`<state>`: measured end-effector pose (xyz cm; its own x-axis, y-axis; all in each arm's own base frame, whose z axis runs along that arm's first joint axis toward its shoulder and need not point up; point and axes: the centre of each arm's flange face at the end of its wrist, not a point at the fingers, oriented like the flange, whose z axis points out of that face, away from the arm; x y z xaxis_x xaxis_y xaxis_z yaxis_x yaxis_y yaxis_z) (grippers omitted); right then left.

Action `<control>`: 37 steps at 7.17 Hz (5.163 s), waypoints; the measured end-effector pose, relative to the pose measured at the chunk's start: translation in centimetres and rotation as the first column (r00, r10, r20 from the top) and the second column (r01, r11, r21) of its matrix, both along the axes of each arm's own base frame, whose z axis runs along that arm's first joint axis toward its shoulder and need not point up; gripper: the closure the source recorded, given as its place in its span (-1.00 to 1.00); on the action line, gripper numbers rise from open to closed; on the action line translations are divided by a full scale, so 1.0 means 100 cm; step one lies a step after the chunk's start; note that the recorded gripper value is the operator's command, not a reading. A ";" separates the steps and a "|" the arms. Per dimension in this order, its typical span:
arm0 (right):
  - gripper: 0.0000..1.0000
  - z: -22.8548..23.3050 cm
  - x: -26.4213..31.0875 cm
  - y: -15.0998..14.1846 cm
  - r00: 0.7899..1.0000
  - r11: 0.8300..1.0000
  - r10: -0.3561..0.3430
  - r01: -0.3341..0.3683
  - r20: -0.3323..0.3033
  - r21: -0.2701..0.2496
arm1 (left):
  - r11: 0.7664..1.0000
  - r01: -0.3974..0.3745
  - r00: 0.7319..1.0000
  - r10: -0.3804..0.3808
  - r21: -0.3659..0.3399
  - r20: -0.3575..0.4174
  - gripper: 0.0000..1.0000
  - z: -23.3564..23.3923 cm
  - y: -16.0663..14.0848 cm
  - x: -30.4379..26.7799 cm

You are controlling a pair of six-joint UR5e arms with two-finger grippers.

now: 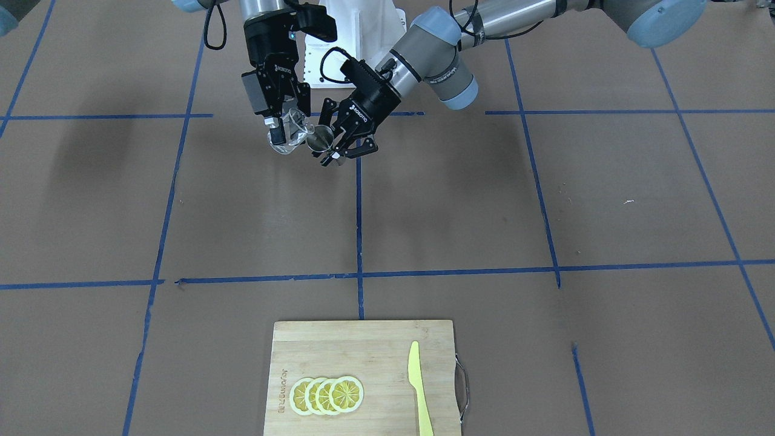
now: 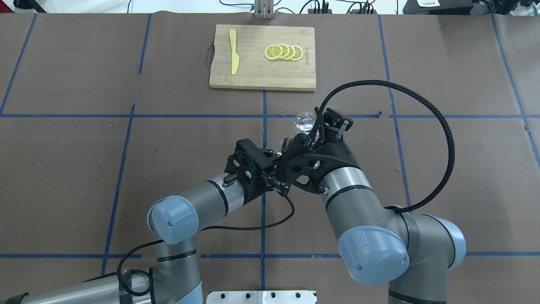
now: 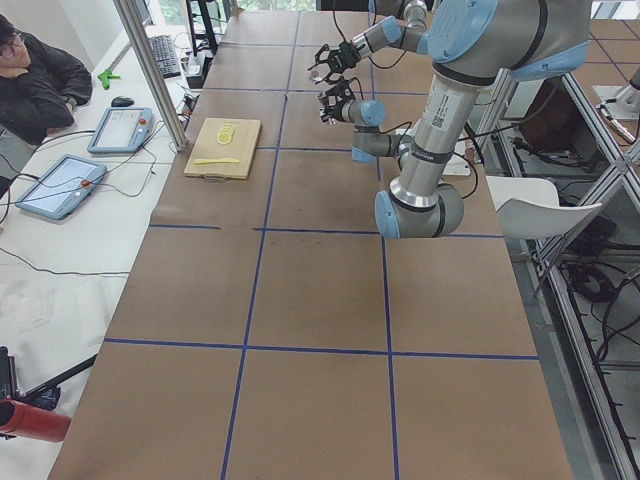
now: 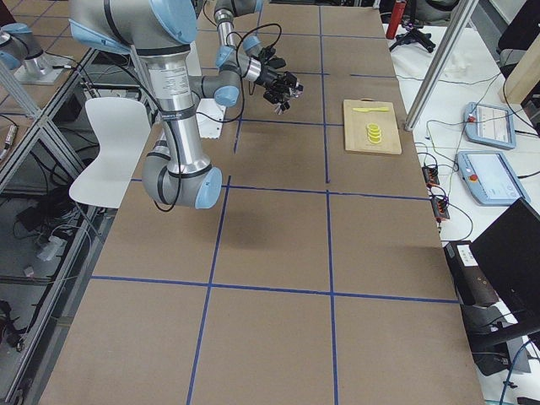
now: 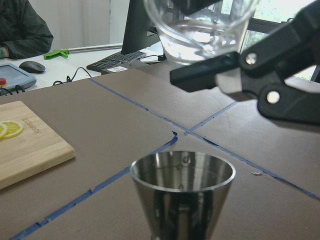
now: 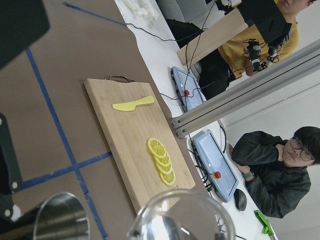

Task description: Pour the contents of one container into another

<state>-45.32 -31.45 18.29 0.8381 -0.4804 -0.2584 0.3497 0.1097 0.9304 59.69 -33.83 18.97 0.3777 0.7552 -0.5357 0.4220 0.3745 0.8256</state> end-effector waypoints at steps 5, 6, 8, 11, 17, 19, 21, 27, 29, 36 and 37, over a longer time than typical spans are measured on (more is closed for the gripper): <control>1.00 0.002 -0.004 0.005 0.993 0.999 0.021 -0.017 -0.112 0.039 | 1.000 0.000 1.000 0.000 0.000 0.001 1.00 0.000 0.000 0.000; 1.00 0.002 -0.004 0.005 0.992 0.999 0.022 -0.017 -0.124 0.044 | 1.000 0.000 1.000 0.000 0.000 0.001 1.00 0.000 0.000 0.000; 1.00 0.002 -0.003 0.005 0.989 0.998 0.022 -0.014 -0.144 0.054 | 1.000 -0.001 1.000 0.001 0.000 0.001 1.00 0.000 0.000 0.000; 1.00 0.002 -0.003 0.005 0.987 0.998 0.035 -0.025 -0.156 0.063 | 1.000 -0.002 1.000 0.002 0.000 0.002 1.00 0.000 0.000 0.001; 1.00 -0.012 -0.011 0.011 0.977 0.995 0.062 -0.045 -0.205 0.085 | 1.000 -0.003 1.000 0.003 0.000 0.001 1.00 -0.001 0.001 0.002; 1.00 -0.012 -0.012 0.011 0.971 0.994 0.068 -0.046 -0.230 0.099 | 1.000 -0.003 1.000 0.003 0.000 0.001 1.00 -0.001 0.001 0.002; 1.00 -0.012 -0.013 0.011 0.963 0.993 0.077 -0.050 -0.258 0.109 | 1.000 -0.003 1.000 0.003 0.000 0.002 1.00 -0.001 0.001 0.002; 1.00 -0.022 -0.013 0.012 0.950 0.988 0.108 -0.069 -0.293 0.139 | 1.000 -0.004 1.000 0.004 -0.002 0.008 1.00 0.002 0.001 0.005; 1.00 -0.024 -0.013 0.012 0.950 0.988 0.109 -0.070 -0.292 0.141 | 1.000 -0.007 1.000 0.007 -0.002 0.009 1.00 0.002 0.002 0.006; 1.00 -0.035 -0.017 0.009 0.921 0.978 0.145 -0.078 -0.361 0.193 | 1.000 -0.009 1.000 0.009 -0.002 0.010 1.00 0.003 0.004 0.007; 1.00 -0.033 -0.019 0.008 0.916 0.977 0.153 -0.082 -0.372 0.199 | 1.000 -0.009 1.000 0.009 -0.002 0.010 1.00 0.003 0.004 0.007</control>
<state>-47.25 -30.65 14.96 0.7051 -0.3019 -0.6416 0.6775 0.0198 0.7353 60.35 -33.47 19.23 0.3759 0.7574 -0.5339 0.4107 0.3803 0.8287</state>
